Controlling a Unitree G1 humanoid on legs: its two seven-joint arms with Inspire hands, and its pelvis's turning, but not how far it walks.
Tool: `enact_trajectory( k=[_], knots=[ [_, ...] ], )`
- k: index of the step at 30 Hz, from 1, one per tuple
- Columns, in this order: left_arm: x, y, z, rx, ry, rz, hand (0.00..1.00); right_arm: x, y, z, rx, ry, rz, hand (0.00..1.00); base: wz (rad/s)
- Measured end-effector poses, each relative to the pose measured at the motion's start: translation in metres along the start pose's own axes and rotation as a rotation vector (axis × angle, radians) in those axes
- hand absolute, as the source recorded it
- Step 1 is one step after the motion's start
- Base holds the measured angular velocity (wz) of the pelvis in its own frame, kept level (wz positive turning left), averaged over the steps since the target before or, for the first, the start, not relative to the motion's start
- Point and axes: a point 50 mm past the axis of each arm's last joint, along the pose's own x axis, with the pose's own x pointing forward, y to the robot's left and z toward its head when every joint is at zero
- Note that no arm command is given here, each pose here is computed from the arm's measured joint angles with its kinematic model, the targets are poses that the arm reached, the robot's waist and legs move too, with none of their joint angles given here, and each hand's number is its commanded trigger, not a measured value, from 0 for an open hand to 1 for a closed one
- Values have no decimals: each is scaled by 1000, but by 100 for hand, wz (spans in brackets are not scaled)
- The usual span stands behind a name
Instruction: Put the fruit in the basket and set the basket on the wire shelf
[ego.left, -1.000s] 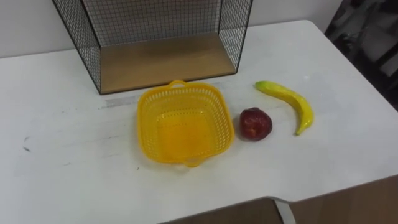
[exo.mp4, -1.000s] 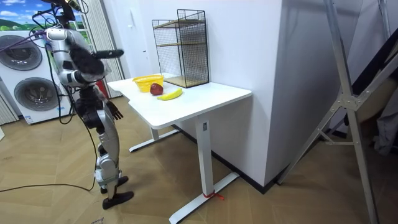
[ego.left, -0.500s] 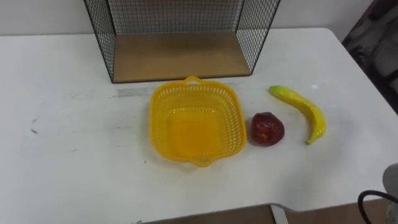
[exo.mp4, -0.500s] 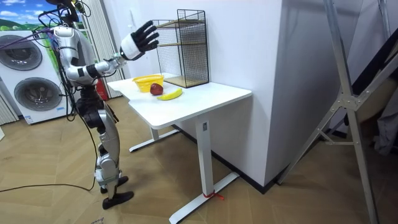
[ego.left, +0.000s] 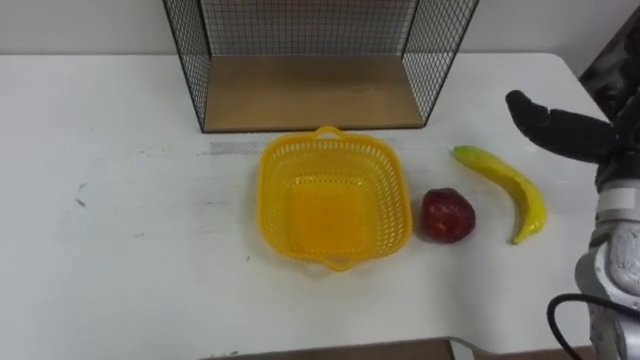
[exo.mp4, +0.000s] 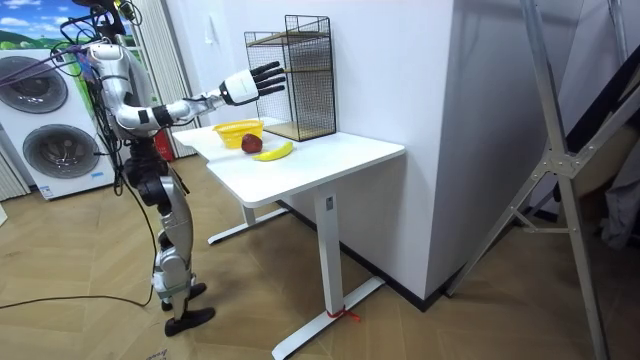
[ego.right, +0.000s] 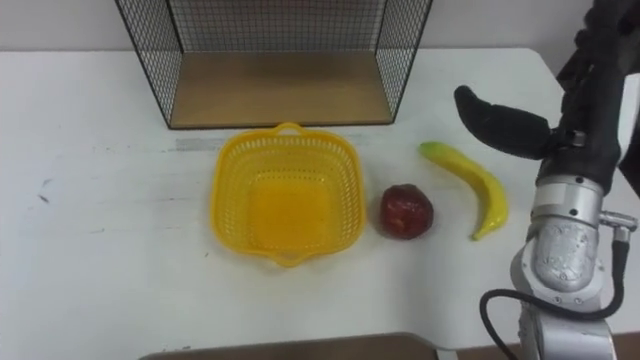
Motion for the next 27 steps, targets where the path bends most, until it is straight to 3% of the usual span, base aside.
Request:
enact_trajectory(
  k=[12, 27],
  knots=[
    [0, 1, -7, 25, 25, -5, 0, -2, 19, -25, -21, 104, 173, 0, 1],
    [-1, 0, -12, 45, 53, -20, 0, -11, 19, -41, -74, 173, 270, 0, 2]
  ],
)
